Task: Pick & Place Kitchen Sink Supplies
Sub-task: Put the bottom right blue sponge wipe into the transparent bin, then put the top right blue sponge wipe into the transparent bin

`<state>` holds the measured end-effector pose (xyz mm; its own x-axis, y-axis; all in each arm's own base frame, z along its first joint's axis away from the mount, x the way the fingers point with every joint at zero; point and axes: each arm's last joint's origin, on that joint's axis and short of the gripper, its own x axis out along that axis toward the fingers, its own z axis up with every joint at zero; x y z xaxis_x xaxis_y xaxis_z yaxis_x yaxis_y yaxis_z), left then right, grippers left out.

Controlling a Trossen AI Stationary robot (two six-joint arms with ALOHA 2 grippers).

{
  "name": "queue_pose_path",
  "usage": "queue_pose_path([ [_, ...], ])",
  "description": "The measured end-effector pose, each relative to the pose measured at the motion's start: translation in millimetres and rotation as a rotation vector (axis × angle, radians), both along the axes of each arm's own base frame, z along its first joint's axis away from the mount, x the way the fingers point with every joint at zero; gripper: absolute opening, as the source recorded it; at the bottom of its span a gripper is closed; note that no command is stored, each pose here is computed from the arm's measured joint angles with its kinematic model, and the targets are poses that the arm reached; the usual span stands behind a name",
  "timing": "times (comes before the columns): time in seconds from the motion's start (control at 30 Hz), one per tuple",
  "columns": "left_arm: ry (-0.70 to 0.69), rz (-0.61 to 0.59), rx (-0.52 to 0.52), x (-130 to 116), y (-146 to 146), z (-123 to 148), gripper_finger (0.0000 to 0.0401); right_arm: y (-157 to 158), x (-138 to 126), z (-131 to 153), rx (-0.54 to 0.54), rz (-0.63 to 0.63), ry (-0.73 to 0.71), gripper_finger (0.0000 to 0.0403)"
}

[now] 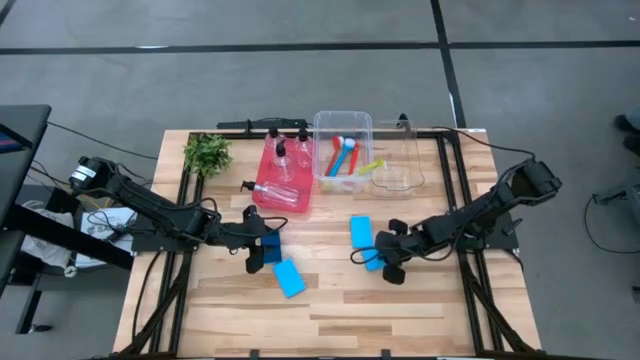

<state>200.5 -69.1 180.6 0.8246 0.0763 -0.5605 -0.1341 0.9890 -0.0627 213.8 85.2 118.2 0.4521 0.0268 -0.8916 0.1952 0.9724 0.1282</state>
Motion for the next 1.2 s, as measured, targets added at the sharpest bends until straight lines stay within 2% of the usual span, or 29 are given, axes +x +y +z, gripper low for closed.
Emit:
queue_pose_path([
  [0.1,-0.001,0.001,0.001,0.0,0.0,0.1,0.0199,2.8,5.1,5.6,0.038,-0.020,-0.009,0.0009],
  [0.3,-0.006,0.014,0.009,0.1,0.4,0.2,0.0199,12.0,22.7,33.6,0.081,0.060,-0.066,0.0003],
  [0.4,-0.009,0.023,0.016,0.2,0.8,0.4,0.0199,13.9,27.4,52.3,0.050,0.110,-0.072,0.0003],
  [0.63,-0.011,0.023,0.015,0.3,0.8,0.6,0.0199,11.6,32.0,115.3,-0.002,0.188,-0.160,0.0000],
  [0.93,-0.016,0.047,-0.020,0.4,0.7,0.6,0.0199,0.8,18.4,181.6,-0.137,0.149,-0.252,0.0000],
  [1.07,-0.016,0.048,-0.022,0.3,0.7,0.6,0.0199,-2.8,11.5,195.1,-0.137,0.137,-0.282,0.0000],
  [1.2,-0.017,0.053,-0.019,0.3,0.8,0.7,0.0199,-6.2,12.6,195.7,-0.133,0.116,-0.282,0.0004],
])
